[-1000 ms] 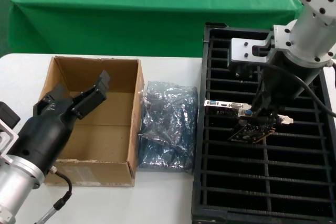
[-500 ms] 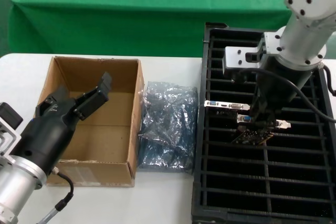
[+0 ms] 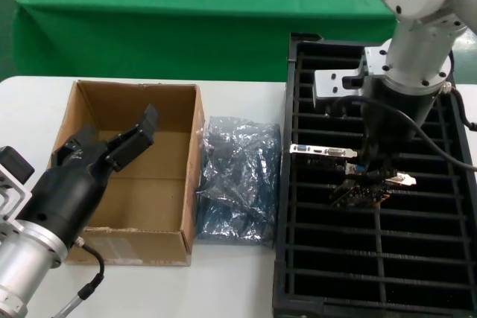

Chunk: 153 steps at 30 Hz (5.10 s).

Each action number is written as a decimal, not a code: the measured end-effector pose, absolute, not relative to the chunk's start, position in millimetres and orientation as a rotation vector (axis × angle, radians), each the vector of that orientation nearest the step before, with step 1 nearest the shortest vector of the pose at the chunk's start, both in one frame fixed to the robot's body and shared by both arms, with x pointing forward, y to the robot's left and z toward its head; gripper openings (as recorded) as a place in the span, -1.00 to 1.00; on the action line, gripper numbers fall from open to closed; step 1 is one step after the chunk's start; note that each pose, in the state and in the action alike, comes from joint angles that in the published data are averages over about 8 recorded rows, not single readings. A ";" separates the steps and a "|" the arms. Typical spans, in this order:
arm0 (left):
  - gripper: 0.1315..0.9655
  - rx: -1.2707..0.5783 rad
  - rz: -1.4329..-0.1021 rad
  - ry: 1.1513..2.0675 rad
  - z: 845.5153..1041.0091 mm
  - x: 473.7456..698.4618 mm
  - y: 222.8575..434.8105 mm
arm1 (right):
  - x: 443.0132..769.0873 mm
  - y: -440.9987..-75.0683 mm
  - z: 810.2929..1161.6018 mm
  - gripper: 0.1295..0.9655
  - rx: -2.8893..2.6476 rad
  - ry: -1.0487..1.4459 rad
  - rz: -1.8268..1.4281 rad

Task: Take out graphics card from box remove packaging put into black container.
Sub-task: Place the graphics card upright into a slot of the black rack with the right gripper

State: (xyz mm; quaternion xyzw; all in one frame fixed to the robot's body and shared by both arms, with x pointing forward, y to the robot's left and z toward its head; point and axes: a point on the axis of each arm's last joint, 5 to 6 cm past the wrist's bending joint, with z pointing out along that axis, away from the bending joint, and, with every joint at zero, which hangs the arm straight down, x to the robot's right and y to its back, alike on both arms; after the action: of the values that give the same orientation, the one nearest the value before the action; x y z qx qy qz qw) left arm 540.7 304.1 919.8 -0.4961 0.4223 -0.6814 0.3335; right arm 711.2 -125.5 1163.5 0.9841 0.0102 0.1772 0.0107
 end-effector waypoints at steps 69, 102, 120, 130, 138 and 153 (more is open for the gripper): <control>1.00 -1.284 -1.769 1.097 920.8 539.6 304.9 | 718.4 -121.4 1172.8 -0.84 3.082 -0.127 0.745; 1.00 -1.285 -1.764 1.097 919.8 540.6 305.4 | 724.7 -115.2 1155.9 -0.84 3.156 -0.170 0.742; 1.00 -1.284 -1.760 1.090 920.1 541.8 307.6 | 728.5 -109.4 1141.9 -0.84 3.147 -0.099 0.749; 1.00 -1.276 -1.759 1.083 922.8 540.9 309.0 | 724.0 -109.1 1138.3 -0.68 3.144 -0.083 0.751; 1.00 -1.262 -1.760 1.075 928.1 538.1 310.4 | 716.9 -110.7 1141.6 -0.41 3.133 -0.086 0.802; 1.00 -1.219 -1.782 1.074 939.0 523.5 304.6 | 686.0 -123.7 1174.5 0.14 3.056 -0.208 1.105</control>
State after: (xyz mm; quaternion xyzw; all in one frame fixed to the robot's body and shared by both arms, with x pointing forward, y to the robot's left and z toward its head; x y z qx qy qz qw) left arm 523.5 304.6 939.0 -0.4723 0.4160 -0.6902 0.3571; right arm 686.0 -123.7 1174.5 0.9369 -0.0638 0.3389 -0.0574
